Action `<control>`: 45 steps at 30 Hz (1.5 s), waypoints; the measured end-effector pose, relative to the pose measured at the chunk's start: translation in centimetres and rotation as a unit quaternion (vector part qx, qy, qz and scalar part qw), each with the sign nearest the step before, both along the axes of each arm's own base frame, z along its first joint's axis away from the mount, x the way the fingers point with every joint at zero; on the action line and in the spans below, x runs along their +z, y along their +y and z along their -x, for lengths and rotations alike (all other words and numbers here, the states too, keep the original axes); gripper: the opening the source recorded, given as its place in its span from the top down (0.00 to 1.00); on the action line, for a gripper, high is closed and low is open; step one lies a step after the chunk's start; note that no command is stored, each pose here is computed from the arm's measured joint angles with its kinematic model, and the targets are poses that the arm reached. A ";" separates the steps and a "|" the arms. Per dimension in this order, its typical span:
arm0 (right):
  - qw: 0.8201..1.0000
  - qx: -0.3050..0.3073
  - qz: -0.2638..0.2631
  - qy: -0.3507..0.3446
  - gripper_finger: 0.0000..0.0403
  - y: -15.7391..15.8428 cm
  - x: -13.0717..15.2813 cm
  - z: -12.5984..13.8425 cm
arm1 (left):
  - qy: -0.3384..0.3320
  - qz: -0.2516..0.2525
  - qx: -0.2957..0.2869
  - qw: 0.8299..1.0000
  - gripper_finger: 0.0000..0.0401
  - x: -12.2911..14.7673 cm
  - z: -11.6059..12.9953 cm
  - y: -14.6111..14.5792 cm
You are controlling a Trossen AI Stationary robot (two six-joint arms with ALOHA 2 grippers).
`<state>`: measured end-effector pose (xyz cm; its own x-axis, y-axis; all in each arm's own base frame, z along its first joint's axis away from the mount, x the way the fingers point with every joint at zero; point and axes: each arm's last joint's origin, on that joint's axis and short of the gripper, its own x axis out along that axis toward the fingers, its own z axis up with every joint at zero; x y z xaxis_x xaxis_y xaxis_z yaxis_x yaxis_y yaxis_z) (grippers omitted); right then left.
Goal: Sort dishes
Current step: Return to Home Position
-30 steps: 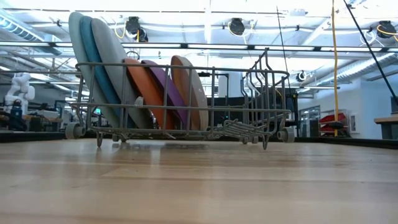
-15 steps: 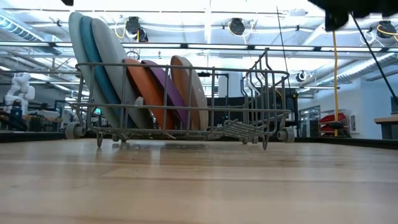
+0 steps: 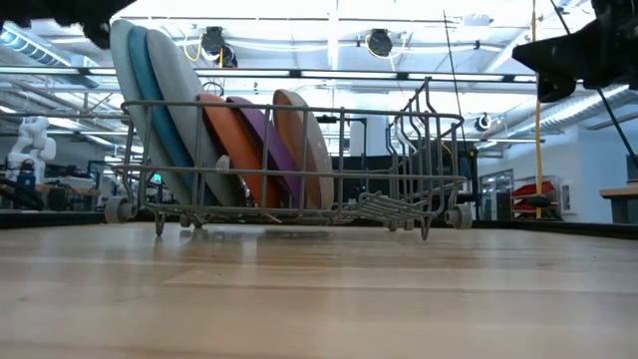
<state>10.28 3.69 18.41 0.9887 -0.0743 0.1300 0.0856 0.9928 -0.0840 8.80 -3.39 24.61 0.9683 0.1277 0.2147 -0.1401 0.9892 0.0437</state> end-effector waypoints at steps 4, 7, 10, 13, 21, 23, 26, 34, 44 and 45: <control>1.000 0.001 -0.010 0.016 1.00 -0.1 -0.4 0.1 | -0.008 0.003 -0.005 1.000 1.00 -1.8 0.4 0.2; 0.999 0.003 -0.018 0.031 1.00 -0.1 -0.7 0.1 | -0.020 0.009 -0.012 1.000 1.00 -2.9 0.6 0.3; 0.999 0.003 -0.027 0.043 1.00 -0.1 -1.0 0.1 | -0.028 0.004 -0.021 0.999 1.00 -3.6 0.8 0.4; 0.998 0.004 -0.034 0.053 1.00 -0.1 -1.2 0.1 | -0.021 -0.012 -0.025 0.999 1.00 -4.2 0.7 0.3; 0.995 -0.009 -0.060 0.074 1.00 -0.1 -1.7 0.1 | -0.003 -0.023 -0.026 0.999 1.00 -4.8 0.6 0.2; 0.995 -0.008 -0.059 0.077 1.00 -0.1 -1.8 0.1 | 0.012 -0.024 -0.023 0.999 1.00 -5.2 0.5 0.2; 0.995 -0.009 -0.054 0.086 1.00 -0.1 -2.0 0.1 | 0.033 -0.018 -0.016 0.999 1.00 -5.6 0.4 0.2; 0.995 -0.008 -0.054 0.086 1.00 -0.1 -2.0 0.1 | 0.055 -0.013 -0.016 0.998 1.00 -6.1 0.4 0.2; 0.995 -0.008 -0.054 0.086 1.00 -0.1 -2.0 0.1 | 0.103 0.032 -0.018 0.994 1.00 -7.3 0.3 0.1; 0.995 -0.008 -0.054 0.086 1.00 -0.1 -2.0 0.1 | 0.102 0.033 -0.018 0.994 1.00 -7.3 0.3 0.1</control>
<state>10.19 3.57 16.42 0.9942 -0.0944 -0.0512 0.0950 0.9955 0.0079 8.53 -3.26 17.35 0.9950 0.0994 0.0048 -0.0994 0.9950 0.0016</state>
